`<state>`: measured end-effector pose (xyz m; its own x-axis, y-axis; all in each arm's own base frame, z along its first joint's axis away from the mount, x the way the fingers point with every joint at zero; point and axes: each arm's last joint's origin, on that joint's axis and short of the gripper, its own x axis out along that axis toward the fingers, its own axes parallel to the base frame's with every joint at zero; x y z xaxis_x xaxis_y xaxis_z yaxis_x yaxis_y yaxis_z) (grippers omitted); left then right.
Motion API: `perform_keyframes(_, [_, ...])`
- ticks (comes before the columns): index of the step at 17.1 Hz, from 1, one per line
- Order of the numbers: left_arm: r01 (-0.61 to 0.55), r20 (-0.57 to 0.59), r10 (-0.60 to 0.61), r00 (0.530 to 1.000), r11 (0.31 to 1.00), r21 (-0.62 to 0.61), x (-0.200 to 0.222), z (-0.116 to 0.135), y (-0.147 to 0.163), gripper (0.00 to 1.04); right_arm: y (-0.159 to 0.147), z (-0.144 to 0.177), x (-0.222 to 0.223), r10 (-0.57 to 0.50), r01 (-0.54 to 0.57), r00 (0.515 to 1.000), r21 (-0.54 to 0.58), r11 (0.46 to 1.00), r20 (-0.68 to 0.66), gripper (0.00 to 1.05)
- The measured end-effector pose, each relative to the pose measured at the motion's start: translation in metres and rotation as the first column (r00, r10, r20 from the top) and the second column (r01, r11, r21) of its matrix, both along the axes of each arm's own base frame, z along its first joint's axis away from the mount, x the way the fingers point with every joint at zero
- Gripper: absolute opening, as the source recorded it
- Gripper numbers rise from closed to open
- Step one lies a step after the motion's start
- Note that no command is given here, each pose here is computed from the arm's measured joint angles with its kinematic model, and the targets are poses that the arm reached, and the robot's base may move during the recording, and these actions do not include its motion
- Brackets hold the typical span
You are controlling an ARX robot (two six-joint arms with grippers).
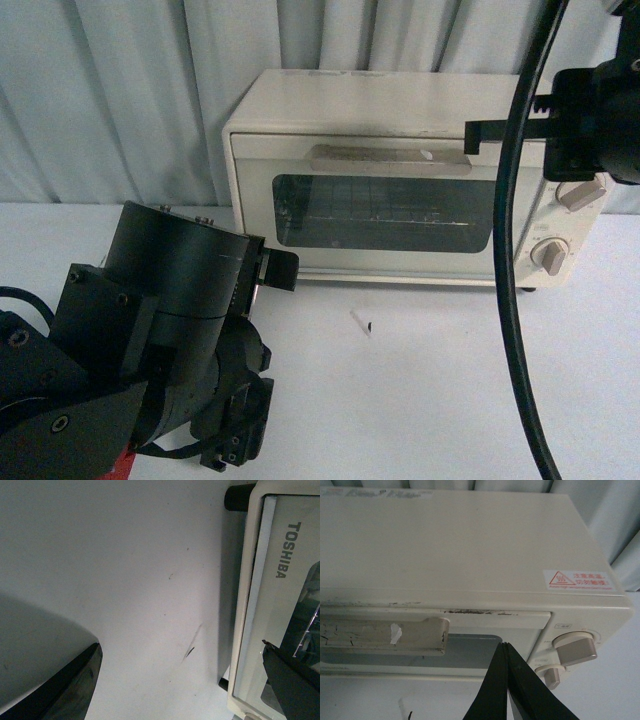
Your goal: Open oven
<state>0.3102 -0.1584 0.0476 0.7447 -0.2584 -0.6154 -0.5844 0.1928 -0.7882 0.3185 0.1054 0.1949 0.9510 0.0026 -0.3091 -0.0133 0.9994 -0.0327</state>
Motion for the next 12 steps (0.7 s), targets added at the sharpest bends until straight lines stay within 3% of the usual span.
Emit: perform_keyframes(12, [0.0,0.0,0.0,1.0,1.0,0.0,0.0,0.0,0.0,0.98,0.043,-0.009,0.034,0.104,-0.103,0.994,0.033,0.994,-0.024,0.02])
